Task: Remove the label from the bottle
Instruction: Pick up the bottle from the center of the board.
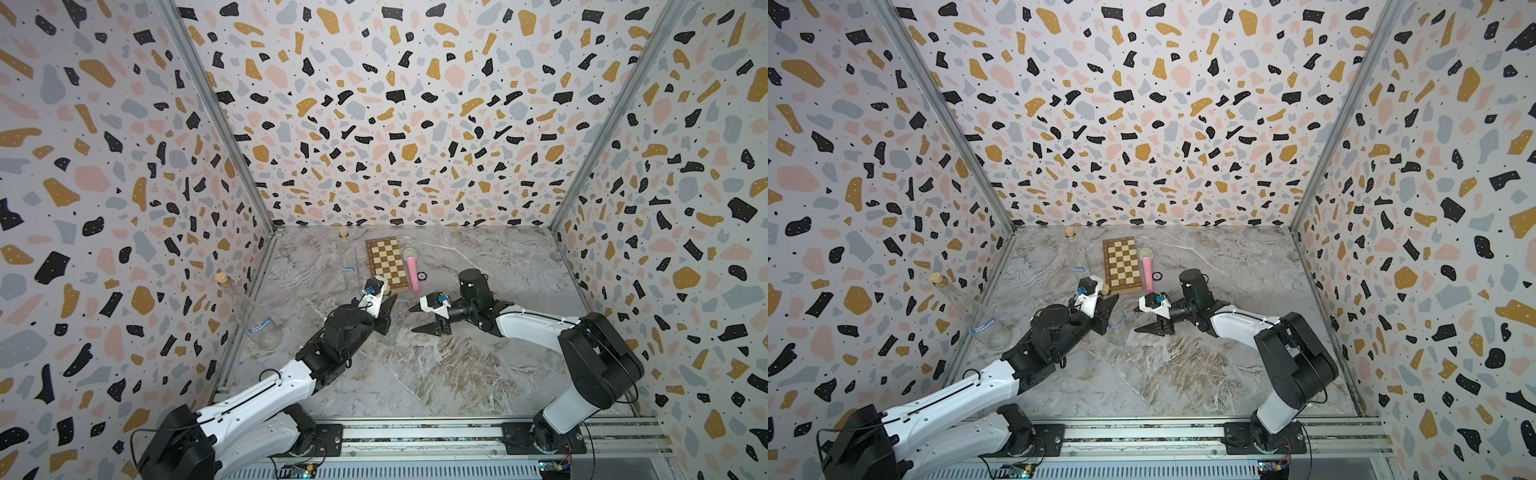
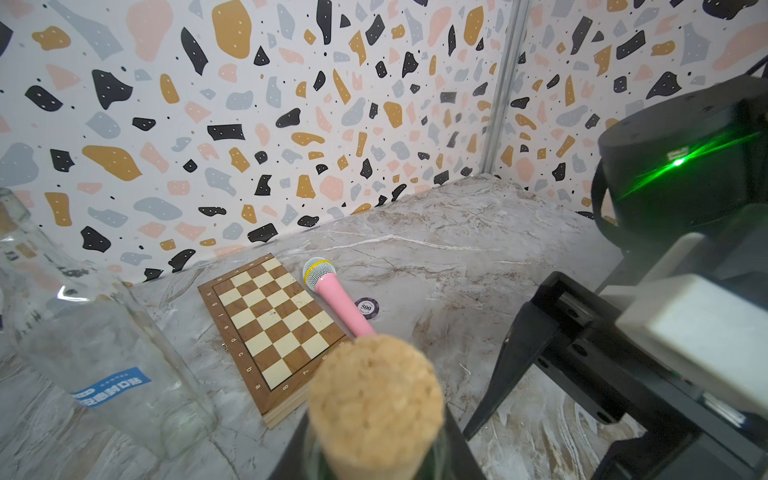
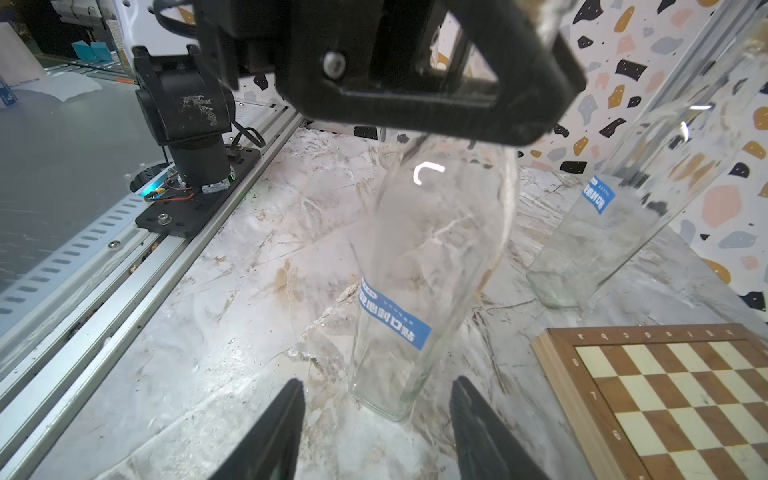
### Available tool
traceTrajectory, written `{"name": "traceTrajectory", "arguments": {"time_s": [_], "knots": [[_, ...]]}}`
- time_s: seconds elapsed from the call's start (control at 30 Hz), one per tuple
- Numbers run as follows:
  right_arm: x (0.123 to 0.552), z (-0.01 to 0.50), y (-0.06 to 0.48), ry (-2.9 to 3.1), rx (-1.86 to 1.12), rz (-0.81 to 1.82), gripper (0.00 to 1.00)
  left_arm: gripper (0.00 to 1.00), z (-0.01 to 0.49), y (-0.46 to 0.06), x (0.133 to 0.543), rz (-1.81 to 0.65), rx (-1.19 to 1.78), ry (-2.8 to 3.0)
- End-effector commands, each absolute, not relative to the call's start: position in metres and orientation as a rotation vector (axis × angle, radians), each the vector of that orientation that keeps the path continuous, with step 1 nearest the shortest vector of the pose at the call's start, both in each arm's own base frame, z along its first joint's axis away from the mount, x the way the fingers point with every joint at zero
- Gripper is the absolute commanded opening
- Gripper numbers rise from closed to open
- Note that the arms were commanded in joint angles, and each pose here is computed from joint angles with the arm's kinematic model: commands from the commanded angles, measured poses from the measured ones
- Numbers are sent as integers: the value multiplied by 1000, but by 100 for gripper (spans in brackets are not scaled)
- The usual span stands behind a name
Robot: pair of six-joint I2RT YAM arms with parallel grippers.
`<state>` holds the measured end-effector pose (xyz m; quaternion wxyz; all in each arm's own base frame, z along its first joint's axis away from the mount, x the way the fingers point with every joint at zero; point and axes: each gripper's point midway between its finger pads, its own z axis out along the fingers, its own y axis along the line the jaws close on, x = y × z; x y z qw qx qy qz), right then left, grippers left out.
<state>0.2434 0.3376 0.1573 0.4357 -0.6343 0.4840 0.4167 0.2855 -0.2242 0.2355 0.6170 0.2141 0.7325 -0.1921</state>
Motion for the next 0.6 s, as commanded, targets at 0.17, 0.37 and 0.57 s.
{"name": "traceTrajectory", "arguments": {"time_s": [0.17, 0.37, 0.57], "knots": [[246, 162, 345, 1187, -1572, 1068, 58, 0, 249, -230, 282, -510, 478, 1630], [252, 164, 347, 1190, -1515, 1073, 59, 0, 249, -230, 281, -512, 481, 1629], [255, 161, 354, 1196, -1509, 1086, 59, 0, 246, -231, 281, -513, 484, 1635]]}}
